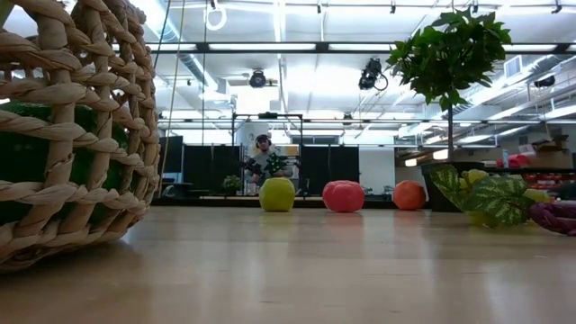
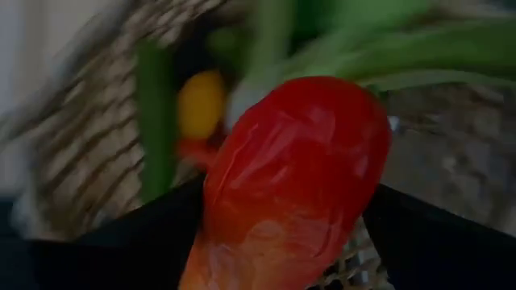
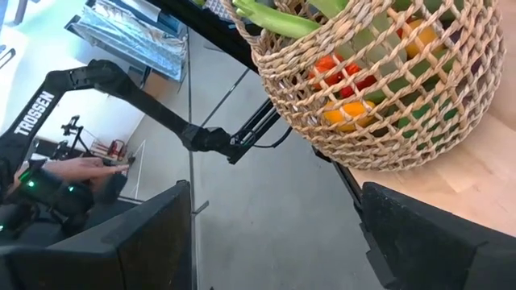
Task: Build produce basket
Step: Put the mango into the basket, then put the grapes into the basket
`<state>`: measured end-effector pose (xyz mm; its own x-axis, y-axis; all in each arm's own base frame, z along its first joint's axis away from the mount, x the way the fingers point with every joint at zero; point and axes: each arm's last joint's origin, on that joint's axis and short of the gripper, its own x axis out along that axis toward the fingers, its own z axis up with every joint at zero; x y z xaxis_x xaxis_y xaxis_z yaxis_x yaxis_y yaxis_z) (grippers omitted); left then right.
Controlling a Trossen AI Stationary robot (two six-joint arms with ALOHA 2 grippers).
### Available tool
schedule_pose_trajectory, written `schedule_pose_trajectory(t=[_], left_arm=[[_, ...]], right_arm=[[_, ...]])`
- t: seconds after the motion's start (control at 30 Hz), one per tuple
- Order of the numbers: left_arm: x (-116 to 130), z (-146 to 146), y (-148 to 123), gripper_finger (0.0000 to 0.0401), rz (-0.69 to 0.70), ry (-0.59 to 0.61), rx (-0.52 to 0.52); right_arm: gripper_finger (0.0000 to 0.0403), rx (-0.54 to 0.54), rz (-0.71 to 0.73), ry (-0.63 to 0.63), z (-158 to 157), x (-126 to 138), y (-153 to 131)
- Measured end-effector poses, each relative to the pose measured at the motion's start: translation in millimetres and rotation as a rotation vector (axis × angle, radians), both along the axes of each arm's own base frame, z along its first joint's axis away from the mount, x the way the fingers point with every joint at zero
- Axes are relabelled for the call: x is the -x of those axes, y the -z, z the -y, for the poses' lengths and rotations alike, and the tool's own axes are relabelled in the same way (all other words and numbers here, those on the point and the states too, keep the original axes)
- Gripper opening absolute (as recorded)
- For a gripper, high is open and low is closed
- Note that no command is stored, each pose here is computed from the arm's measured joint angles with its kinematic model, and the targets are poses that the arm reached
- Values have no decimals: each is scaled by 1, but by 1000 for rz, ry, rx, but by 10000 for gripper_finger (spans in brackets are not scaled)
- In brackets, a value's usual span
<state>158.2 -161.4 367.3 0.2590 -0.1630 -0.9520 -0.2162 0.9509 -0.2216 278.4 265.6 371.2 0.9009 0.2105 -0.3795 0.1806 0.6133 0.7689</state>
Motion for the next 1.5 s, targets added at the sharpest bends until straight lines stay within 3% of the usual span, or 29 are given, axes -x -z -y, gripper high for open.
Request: schedule_pose_trajectory(t=[0.1,0.23,0.53,0.7,0.87,1.03,1.3,1.5], left_arm=[[-3,13,-4,371,96,107,76],[-5,13,-2,397,68,38,82],[-4,11,-2,397,42,-20,96],[-11,8,-5,396,63,-65,131],[-16,-3,-36,396,127,-77,231],[-17,-21,-84,396,336,-35,282],[-40,-46,-137,396,919,-59,56],[-76,-54,-145,396,1124,-81,-26]], right_arm=[[366,0,0,-10,-3,3,0],[366,10,7,-3,-6,7,0],[366,35,0,0,-7,9,2],[366,86,-15,70,-1,6,5],[366,162,-171,108,21,-1,20],[366,235,-388,128,50,-6,35],[349,352,-773,287,97,3,58],[322,383,-962,207,119,2,85]])
